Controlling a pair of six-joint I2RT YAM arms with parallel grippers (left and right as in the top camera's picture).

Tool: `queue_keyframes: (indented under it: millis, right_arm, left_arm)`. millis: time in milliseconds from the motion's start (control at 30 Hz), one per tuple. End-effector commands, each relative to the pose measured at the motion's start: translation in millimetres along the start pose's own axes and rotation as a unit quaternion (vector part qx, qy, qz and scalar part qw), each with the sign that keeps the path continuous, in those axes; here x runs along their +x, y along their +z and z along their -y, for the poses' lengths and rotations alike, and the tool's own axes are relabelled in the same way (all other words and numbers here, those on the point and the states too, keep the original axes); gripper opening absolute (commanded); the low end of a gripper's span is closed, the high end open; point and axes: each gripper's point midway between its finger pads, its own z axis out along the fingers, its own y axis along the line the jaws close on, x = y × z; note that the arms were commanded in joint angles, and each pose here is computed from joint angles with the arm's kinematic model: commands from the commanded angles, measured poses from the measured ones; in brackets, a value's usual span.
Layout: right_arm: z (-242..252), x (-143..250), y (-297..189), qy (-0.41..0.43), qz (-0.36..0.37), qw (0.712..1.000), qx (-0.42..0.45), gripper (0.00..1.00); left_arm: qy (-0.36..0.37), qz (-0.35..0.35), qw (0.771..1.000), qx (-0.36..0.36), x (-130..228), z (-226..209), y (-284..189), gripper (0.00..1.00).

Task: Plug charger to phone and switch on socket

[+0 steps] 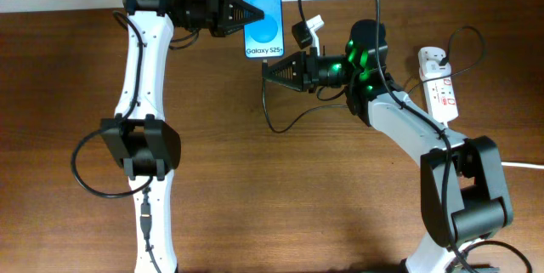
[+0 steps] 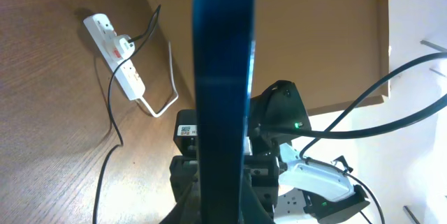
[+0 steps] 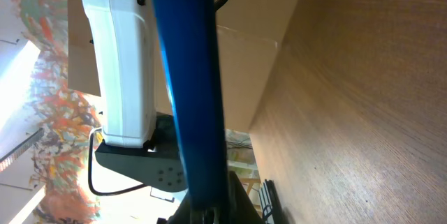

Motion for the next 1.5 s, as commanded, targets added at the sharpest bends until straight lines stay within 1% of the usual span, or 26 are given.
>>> queue_keyframes:
  millis: [0,500,900,1000,1100,1200,1267,1467]
  right_arm:
    - [-13,-1,2,-0.025,-0.007,1.0,-0.008,0.04]
    - [-15,4,2,-0.033,-0.021,0.999,-0.013,0.04]
    - [-11,-8,2,-0.034,0.013,0.999,0.0,0.04]
    - [-12,-7,2,-0.03,0.01,1.0,-0.001,0.04]
    - [-19,-3,2,-0.037,-0.008,0.999,-0.011,0.04]
    - [-19,-4,2,-0.038,-0.006,0.999,-0.01,0.04]
    - [-18,-8,2,-0.037,0.003,0.999,-0.006,0.04]
    - [-15,-15,-1,-0.03,0.024,0.999,0.002,0.04]
  left_arm:
    - [0.041,-0.002,0.999,0.026,0,33,-1,0.0]
    - [0.047,-0.001,0.999,0.015,-1,30,-1,0.0]
    - [0.042,-0.002,0.999,0.023,1,32,-1,0.0]
    - [0.051,-0.002,0.998,0.023,1,32,-1,0.0]
    - [0.053,0.0,0.999,0.004,0,26,-1,0.0]
    - [0.05,0.0,0.999,0.007,0,27,-1,0.0]
    - [0.049,-0.002,0.999,0.025,1,33,-1,0.0]
    - [0.047,-0.002,0.999,0.025,2,33,-1,0.0]
